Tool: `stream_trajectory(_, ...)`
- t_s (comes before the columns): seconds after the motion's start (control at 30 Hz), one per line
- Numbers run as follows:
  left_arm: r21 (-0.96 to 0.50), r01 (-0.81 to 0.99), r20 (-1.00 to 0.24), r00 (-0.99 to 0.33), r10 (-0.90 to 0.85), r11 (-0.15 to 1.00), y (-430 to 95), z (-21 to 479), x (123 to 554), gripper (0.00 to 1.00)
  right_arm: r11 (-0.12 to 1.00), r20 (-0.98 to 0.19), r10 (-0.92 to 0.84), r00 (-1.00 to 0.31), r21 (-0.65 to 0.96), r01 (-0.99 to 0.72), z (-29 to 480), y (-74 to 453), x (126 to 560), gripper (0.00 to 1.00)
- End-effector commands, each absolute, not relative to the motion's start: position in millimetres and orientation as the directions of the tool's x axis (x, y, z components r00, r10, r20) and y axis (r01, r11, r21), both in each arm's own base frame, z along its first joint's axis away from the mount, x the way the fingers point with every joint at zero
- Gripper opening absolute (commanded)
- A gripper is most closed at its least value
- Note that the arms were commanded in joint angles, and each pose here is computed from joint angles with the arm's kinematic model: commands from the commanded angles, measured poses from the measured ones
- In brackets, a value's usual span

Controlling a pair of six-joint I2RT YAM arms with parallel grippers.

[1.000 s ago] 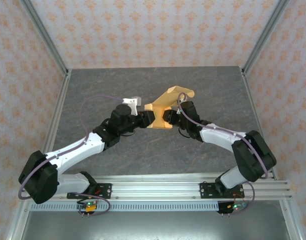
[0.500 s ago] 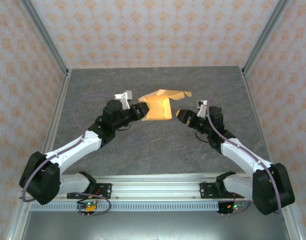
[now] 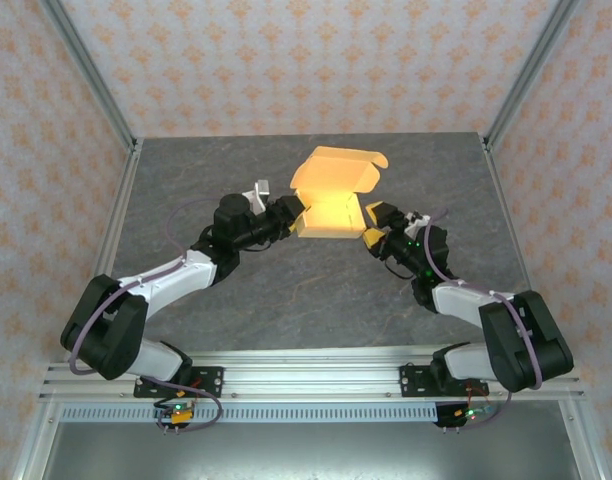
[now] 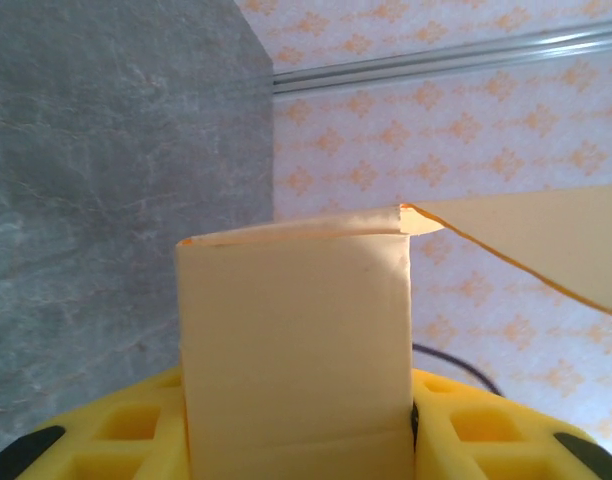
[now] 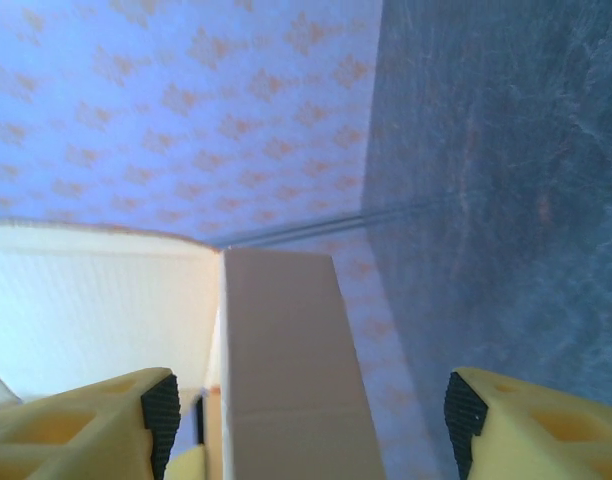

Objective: Fold the paper box

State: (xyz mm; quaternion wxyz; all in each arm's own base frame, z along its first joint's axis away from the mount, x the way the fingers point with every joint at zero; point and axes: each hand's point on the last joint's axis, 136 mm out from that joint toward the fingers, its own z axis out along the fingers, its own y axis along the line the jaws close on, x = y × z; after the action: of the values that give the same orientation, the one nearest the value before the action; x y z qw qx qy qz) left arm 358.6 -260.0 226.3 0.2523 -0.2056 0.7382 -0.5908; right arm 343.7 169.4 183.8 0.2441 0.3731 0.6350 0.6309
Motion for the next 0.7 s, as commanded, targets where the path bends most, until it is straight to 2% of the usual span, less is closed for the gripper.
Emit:
stream_trajectory(0.0,-0.996,-0.011,-0.046,-0.764,-0.644,0.085,-257,252,366,0.25,-0.269,0.252,0.772,-0.584,0.961,0.058,243,168,351,0.73)
stream_trajectory(0.23,-0.998,-0.056,0.068,-0.758,-0.649,-0.039,-264,250,372,0.25,-0.31,0.268,0.78,-0.565,0.95,0.022,256,168,353,0.73)
stream_trajectory(0.67,-0.996,-0.062,0.088,-0.78,-0.619,-0.064,-285,245,372,0.26,-0.326,0.273,0.781,-0.562,0.945,0.007,259,175,358,0.64)
